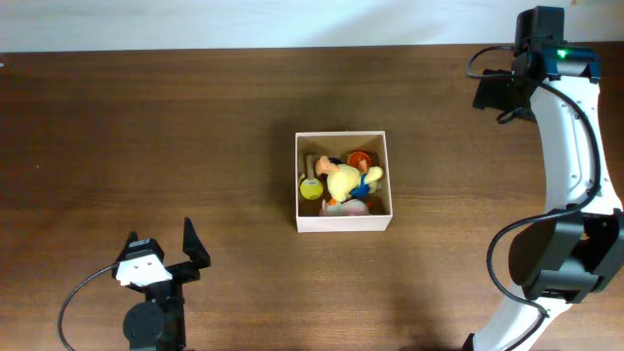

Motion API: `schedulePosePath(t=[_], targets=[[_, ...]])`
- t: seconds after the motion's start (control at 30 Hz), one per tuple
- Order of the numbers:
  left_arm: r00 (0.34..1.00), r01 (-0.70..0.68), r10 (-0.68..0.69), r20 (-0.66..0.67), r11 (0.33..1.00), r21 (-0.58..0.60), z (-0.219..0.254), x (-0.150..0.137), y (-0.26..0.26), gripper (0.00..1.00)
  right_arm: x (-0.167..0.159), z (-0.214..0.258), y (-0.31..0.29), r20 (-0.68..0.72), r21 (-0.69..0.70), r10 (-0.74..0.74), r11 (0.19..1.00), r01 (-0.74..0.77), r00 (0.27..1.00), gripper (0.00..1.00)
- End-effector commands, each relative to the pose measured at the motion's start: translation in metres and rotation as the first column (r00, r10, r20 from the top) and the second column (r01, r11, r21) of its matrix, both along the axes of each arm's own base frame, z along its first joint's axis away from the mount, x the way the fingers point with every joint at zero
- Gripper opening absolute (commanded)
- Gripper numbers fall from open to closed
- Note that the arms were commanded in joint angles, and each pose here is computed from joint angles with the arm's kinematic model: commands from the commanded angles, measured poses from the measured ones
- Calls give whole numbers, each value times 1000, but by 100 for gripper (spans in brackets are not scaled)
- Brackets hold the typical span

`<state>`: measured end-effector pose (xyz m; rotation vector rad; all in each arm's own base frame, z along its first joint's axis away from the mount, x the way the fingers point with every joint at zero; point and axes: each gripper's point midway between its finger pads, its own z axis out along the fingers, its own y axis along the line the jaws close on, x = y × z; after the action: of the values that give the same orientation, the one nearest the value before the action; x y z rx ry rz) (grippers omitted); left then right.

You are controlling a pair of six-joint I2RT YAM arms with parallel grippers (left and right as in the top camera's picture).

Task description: Pack container

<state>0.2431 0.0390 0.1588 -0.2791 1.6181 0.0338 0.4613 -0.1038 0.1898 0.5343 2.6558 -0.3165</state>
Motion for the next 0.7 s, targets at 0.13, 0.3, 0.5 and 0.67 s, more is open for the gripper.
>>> schedulePosePath(t=[0.13, 0.3, 0.5, 0.67], targets=[[1000, 11, -11, -3, 1000, 15, 0, 0, -1, 99, -2, -3, -4, -3, 2, -23, 1000, 23, 1000, 99], [1000, 11, -11, -3, 1000, 15, 0, 0, -1, 99, -2, -3, -4, -3, 2, -23, 1000, 23, 1000, 99], [1000, 11, -11, -3, 1000, 15, 0, 0, -1, 99, -2, -3, -4, -4, 2, -23, 1000, 23, 1000, 99], [1000, 11, -11, -3, 1000, 15, 0, 0, -1, 99, -3, -1, -10, -14, -37, -20, 999, 20, 1000, 99]])
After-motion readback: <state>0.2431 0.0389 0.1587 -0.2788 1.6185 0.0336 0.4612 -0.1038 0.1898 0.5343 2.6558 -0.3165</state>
